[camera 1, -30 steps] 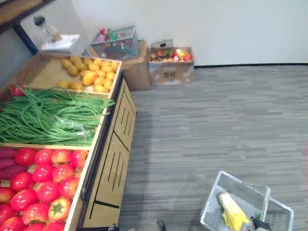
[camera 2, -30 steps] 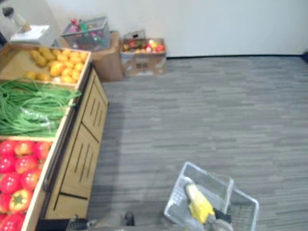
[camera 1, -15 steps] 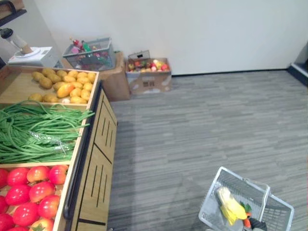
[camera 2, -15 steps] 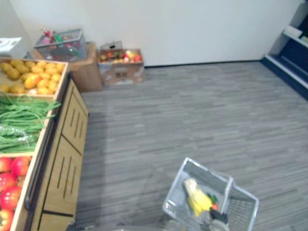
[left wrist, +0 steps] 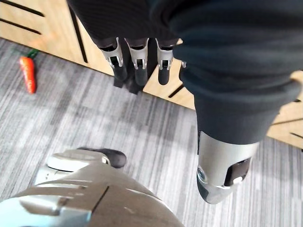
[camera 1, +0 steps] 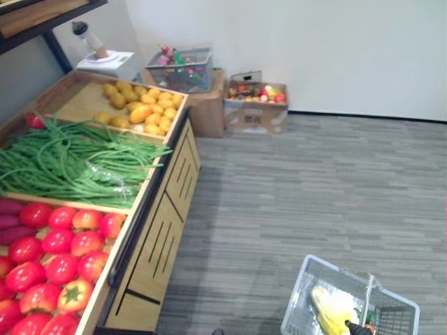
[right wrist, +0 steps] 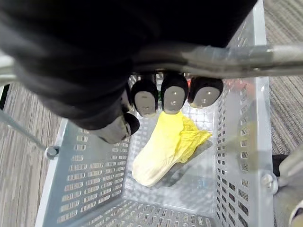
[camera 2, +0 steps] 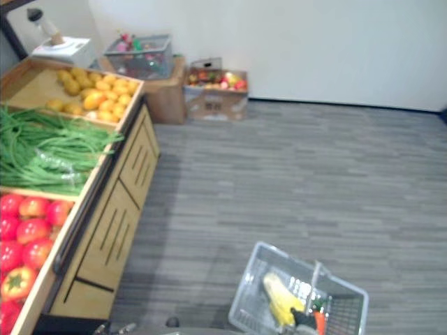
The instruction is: Pick vegetable in the basket
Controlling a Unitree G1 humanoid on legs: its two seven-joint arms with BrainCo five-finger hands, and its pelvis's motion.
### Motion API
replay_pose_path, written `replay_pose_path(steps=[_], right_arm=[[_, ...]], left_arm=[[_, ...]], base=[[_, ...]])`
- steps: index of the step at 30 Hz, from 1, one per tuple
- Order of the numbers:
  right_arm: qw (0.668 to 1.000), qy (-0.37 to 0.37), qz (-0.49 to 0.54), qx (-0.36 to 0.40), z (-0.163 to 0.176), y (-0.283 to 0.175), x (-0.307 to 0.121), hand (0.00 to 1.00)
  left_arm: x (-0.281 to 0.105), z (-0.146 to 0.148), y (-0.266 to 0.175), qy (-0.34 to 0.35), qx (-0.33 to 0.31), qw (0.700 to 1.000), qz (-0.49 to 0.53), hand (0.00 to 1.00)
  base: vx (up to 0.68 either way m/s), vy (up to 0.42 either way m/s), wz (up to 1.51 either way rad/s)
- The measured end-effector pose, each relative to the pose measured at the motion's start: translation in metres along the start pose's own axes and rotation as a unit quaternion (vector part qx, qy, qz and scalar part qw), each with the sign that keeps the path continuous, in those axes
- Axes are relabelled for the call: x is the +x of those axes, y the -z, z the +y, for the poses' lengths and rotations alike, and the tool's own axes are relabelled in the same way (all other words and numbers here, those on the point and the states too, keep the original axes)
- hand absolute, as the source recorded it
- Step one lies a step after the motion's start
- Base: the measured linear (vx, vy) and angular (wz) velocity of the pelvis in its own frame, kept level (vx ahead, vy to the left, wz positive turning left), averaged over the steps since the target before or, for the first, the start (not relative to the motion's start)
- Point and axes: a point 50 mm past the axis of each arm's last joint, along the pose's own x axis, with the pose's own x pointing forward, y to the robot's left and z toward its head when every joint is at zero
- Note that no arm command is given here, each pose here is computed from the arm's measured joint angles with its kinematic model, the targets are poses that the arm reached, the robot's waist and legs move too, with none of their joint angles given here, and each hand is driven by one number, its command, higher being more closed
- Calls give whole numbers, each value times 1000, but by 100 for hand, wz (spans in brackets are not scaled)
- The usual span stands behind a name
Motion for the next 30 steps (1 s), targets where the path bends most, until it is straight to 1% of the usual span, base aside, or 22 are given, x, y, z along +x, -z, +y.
replay_pose_path(steps=[3, 4, 9, 12, 18, 22, 27, 30], right_arm=[[1000, -6, -8, -25, -1, -4, 1, 100], [1000, -8, -9, -27, 0, -4, 1, 100], [1000, -8, -5, -28, -1, -1, 1, 100], [999, -12, 5, -32, 0, 7, -2, 100], [998, -41, 21, -34, 18, 12, -5, 100], [998, -54, 24, -32, 25, 13, -6, 100], [997, -61, 26, -38, 29, 13, -6, 100], [998, -59, 35, -17, 29, 16, -7, 100]], left_arm=[[-1, -4, 2, 12, -5, 1000, 5, 0], [-1, -5, 2, 14, -15, 1000, 7, 0], [1, -8, -2, 18, -12, 1000, 9, 0], [1, -9, -3, 23, 1, 1000, 6, 0], [4, -2, -5, 24, 37, 999, 4, 0], [5, 3, -7, 20, 47, 999, 2, 0], [5, 3, -7, 23, 55, 998, 2, 0], [5, 3, -7, 27, 58, 998, 2, 0]], base=[[-74, -29, 3], [-72, -26, -9], [-136, -19, 16], [-43, -4, 21], [51, 1, 7], [27, -20, -6], [-29, -30, -20], [-54, -37, -6]])
